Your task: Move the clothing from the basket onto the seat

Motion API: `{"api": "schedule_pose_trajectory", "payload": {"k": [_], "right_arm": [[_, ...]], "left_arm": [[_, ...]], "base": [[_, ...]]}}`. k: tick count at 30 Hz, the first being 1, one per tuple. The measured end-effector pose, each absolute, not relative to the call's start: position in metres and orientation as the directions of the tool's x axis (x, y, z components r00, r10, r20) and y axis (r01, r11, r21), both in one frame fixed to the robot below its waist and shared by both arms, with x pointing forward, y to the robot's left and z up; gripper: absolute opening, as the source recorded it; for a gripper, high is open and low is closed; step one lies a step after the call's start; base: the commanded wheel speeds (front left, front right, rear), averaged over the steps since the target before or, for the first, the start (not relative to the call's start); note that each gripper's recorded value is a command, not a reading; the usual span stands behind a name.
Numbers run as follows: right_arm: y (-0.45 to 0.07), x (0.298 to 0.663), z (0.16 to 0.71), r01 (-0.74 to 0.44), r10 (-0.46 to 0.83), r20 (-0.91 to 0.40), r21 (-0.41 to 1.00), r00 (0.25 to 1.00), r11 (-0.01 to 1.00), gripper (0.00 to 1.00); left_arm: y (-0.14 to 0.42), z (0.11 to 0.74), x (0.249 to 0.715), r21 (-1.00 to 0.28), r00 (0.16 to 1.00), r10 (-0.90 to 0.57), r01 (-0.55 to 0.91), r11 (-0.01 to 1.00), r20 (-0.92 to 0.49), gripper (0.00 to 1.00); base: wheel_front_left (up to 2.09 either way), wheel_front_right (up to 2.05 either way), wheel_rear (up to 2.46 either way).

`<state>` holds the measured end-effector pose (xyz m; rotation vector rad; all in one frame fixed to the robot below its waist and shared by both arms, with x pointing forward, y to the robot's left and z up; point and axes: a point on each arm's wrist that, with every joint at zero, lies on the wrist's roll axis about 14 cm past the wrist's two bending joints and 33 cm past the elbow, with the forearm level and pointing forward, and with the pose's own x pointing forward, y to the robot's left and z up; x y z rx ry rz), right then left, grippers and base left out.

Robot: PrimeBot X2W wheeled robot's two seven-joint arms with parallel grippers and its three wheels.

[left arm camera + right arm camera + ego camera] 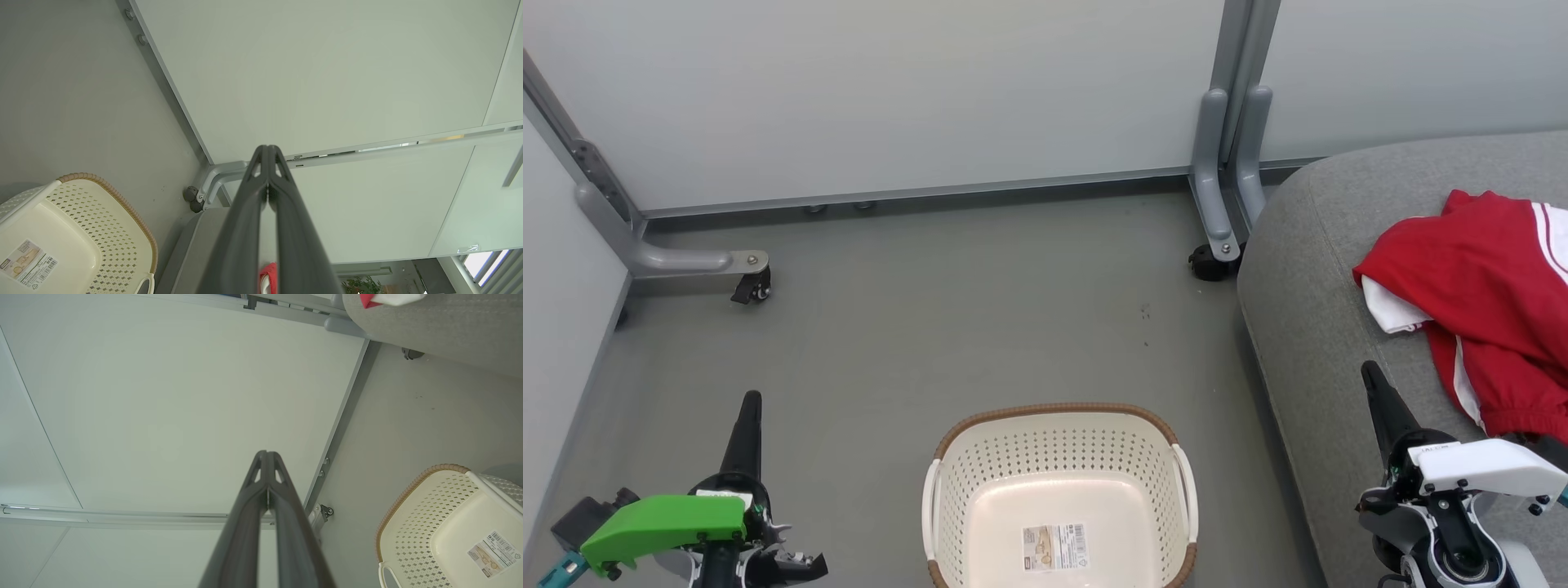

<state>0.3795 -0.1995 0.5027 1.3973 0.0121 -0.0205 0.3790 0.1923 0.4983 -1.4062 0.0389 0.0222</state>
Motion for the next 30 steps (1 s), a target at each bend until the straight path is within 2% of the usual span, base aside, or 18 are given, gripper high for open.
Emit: {"api": "schedule_pose_trajectory", "payload": {"k": [23, 30], "right_arm": [[-0.1998, 0.3878, 0.5051, 0.007, 0.0, -0.007, 1.0, 1.0, 0.003, 0.0], [-0.1999, 0.3882, 0.5055, 0.006, 0.0, -0.006, 1.0, 1.0, -0.003, 0.0]], "left_arm": [[0.2003, 0.5028, 0.3865, -1.0, 1.0, 0.001, -0.016, 0.005, -0.016, 0.0], [0.2007, 0.5037, 0.3872, -1.0, 1.0, 0.001, -0.013, -0.001, -0.013, 0.0]], "base": [[0.0, 0.0, 0.0], [0.0, 0.0, 0.0]]}}
